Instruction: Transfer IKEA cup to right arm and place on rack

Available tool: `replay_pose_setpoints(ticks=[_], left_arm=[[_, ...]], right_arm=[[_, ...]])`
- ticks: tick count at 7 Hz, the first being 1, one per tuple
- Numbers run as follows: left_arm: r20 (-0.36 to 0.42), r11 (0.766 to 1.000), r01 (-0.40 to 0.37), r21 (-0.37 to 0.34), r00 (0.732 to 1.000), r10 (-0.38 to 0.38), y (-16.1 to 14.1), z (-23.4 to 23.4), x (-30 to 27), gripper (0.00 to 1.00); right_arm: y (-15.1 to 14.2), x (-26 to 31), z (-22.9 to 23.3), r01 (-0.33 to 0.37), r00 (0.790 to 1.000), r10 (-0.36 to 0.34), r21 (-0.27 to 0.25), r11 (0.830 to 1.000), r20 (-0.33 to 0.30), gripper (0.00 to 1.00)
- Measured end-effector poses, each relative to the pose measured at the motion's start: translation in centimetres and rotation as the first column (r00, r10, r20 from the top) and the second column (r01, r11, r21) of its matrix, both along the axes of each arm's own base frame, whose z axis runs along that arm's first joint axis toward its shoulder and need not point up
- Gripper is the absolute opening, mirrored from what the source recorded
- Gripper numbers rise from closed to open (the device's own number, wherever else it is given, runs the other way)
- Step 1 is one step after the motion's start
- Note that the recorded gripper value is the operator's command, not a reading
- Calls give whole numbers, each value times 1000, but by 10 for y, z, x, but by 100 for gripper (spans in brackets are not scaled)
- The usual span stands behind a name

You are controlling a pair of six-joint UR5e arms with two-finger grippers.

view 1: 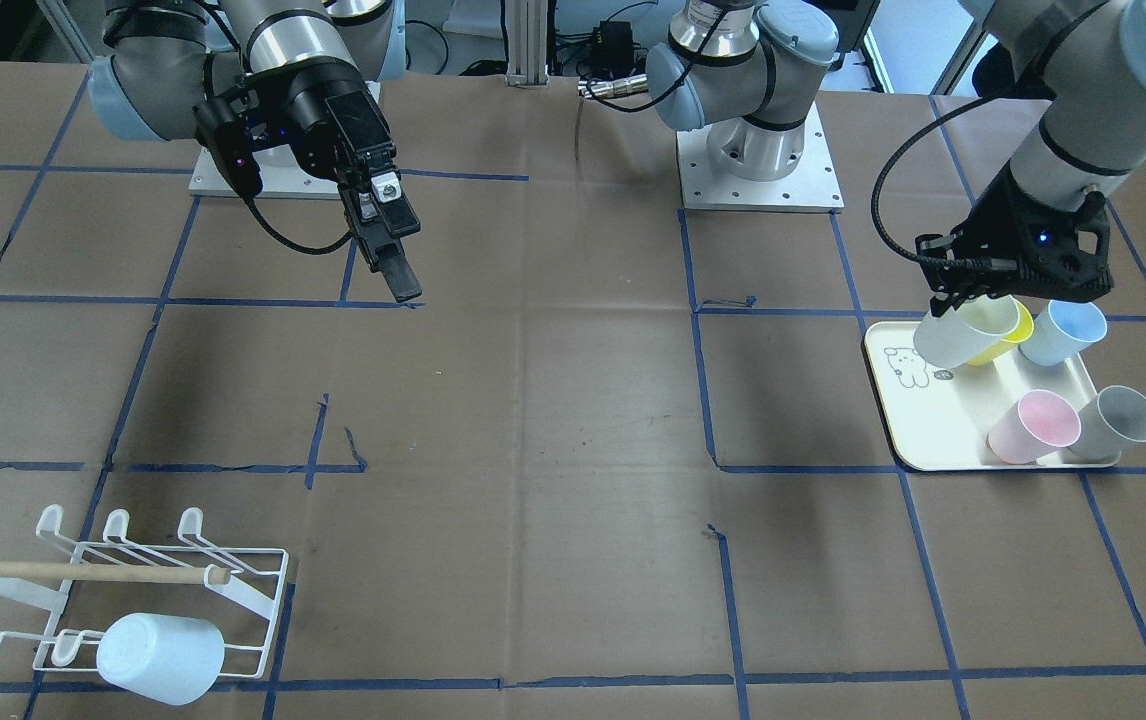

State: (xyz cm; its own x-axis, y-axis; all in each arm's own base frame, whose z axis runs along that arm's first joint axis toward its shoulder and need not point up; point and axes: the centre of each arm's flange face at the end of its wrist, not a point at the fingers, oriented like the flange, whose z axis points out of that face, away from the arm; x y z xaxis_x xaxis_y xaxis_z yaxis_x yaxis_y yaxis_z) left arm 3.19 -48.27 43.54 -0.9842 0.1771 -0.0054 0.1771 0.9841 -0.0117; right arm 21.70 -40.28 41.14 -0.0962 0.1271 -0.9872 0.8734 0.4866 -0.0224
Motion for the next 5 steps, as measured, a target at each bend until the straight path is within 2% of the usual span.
replay_pose_setpoints(ticks=[1, 2, 3, 4, 5], left_arm=[[-22, 999, 46, -18, 999, -46, -8, 32, -28, 0], [-80, 996, 82, -45, 993, -86, -14, 48, -57, 0], [-176, 991, 108, -84, 977, -121, -17, 55, -84, 0], [-281, 983, 116, -144, 947, -153, -19, 61, -104, 0], [-384, 966, 112, -234, 902, -198, -24, 70, -121, 0]], right_arm=[[0, 0, -1, 3, 1000, -3, 12, 1000, 14, 100], [0, 0, -1, 4, 1000, -5, 16, 1000, 18, 100], [0, 0, -2, 5, 1000, -5, 18, 1000, 19, 100], [0, 0, -3, 5, 1000, -6, 19, 1000, 20, 100], [-1, 0, -3, 5, 1000, -6, 19, 1000, 20, 100]])
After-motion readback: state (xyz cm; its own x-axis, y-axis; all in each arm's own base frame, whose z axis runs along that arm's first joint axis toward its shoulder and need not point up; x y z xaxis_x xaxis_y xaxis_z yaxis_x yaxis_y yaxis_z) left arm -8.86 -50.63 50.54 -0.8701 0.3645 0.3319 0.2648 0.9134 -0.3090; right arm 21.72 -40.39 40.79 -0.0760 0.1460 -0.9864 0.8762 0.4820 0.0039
